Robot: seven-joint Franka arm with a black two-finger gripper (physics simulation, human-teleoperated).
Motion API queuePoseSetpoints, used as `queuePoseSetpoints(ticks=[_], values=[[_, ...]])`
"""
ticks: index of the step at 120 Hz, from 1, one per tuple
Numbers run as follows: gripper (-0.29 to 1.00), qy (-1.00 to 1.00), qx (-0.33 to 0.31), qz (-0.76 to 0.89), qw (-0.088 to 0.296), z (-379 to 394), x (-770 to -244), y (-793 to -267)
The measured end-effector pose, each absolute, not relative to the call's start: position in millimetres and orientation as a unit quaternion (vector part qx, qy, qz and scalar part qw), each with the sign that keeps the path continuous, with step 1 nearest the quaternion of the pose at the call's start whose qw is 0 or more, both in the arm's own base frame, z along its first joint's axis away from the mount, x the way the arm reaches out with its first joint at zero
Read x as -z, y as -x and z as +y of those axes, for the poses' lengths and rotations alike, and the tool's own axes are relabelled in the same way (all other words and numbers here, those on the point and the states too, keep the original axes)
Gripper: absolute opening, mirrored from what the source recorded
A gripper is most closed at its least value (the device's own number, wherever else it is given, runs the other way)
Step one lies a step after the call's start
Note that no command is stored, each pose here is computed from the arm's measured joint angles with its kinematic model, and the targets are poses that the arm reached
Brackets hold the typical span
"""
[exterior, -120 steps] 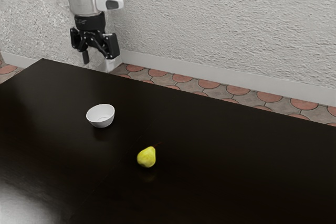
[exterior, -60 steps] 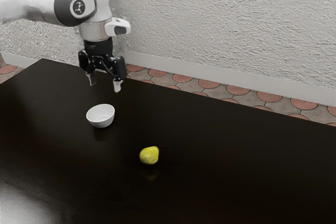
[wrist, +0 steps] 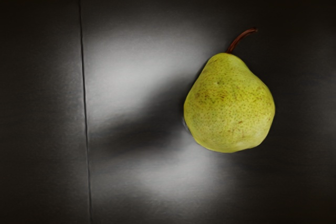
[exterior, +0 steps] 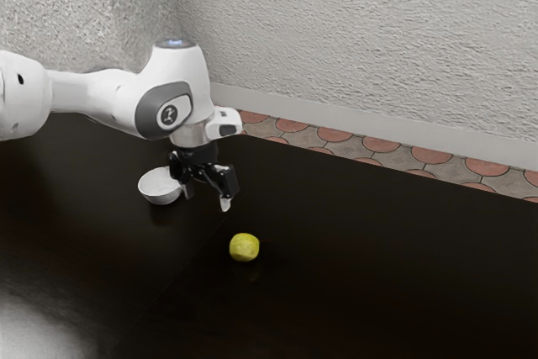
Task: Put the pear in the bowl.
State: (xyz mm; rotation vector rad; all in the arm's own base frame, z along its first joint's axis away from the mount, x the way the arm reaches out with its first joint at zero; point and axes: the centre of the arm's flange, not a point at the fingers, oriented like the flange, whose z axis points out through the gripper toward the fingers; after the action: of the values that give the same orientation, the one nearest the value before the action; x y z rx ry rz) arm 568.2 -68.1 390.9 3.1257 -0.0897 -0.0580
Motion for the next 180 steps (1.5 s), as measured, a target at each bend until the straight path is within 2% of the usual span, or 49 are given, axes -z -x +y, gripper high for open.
queuePoseSetpoints(ticks=[56,99,141,180], values=[[0.70,-0.996,0.035,-0.086,0.014,-108.1,-297.0,-591.2],[0.70,-0.994,0.035,-0.099,0.016,-113.1,-260.8,-598.9],[0.70,-0.994,0.037,-0.099,0.018,-107.6,-248.4,-600.3],[0.51,-0.994,0.036,-0.099,0.019,-105.0,-247.9,-601.1]])
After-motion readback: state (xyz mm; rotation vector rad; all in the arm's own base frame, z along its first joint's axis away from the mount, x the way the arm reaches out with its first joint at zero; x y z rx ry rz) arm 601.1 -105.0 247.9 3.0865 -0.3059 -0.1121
